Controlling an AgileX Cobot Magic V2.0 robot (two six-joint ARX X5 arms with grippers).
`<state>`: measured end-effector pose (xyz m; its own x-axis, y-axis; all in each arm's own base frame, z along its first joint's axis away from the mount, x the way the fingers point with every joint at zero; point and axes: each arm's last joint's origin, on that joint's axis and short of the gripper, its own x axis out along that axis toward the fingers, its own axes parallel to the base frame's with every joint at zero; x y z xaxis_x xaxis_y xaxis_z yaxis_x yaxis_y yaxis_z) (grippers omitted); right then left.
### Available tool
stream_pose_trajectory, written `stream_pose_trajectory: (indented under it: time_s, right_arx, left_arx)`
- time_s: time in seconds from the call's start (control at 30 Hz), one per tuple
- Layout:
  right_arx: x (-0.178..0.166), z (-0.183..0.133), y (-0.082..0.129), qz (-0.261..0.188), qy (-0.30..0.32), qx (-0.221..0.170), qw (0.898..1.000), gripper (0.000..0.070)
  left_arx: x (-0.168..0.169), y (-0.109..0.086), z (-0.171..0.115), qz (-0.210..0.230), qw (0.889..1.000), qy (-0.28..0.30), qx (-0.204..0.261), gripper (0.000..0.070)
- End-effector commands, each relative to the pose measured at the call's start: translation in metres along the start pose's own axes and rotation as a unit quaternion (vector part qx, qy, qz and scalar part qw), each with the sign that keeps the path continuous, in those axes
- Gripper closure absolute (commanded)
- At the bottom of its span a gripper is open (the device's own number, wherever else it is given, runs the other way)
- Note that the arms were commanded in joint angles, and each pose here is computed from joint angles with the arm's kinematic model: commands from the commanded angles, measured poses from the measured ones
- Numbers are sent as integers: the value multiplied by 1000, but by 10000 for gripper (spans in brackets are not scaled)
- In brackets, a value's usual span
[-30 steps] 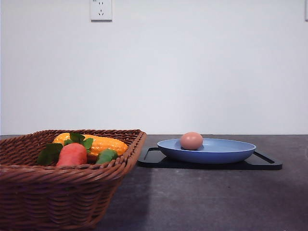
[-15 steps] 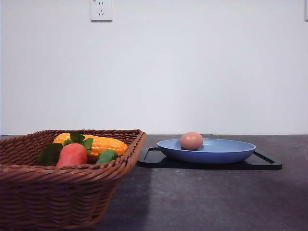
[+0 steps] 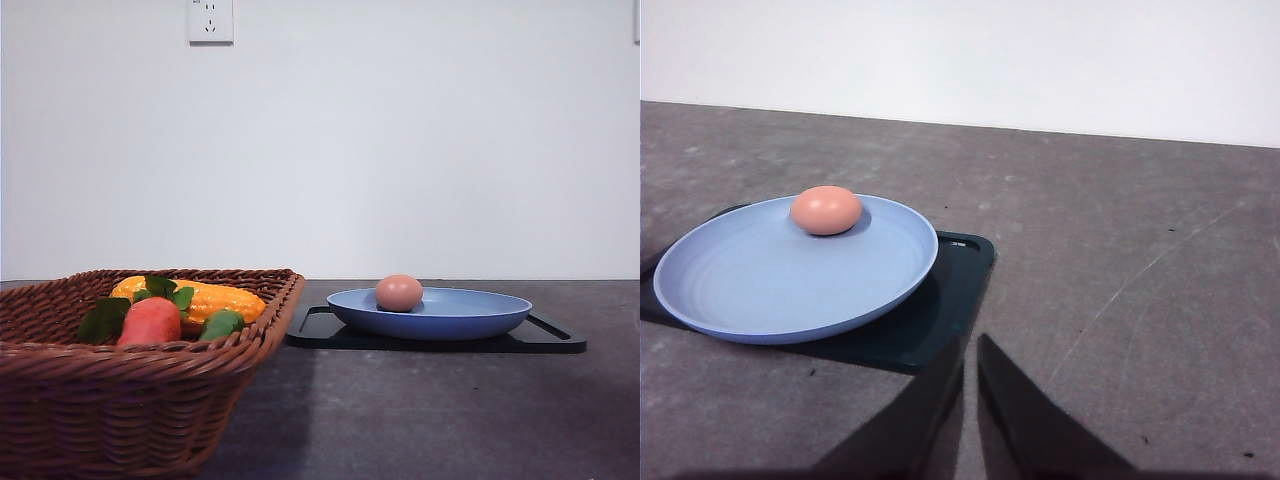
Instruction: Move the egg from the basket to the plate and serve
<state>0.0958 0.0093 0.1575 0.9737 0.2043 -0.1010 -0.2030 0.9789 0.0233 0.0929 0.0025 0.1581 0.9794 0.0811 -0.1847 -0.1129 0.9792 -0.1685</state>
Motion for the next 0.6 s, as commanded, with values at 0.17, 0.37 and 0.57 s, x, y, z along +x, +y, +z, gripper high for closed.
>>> stream_pose_trajectory:
  time_s: [0.17,0.37,0.57]
  right_arx:
    - [1,-1,0,-2,-3,5,1000,700]
    - [1,-1,0,-2,-3,5,1000,700]
    - [1,-1,0,-2,-3,5,1000,700]
  left_arx:
    - [2,1,-6,2,1000,11,-2,700]
    - [2,1,-6,2,1000,11,-2,700]
    - [2,1,-6,2,1000,11,-2,700]
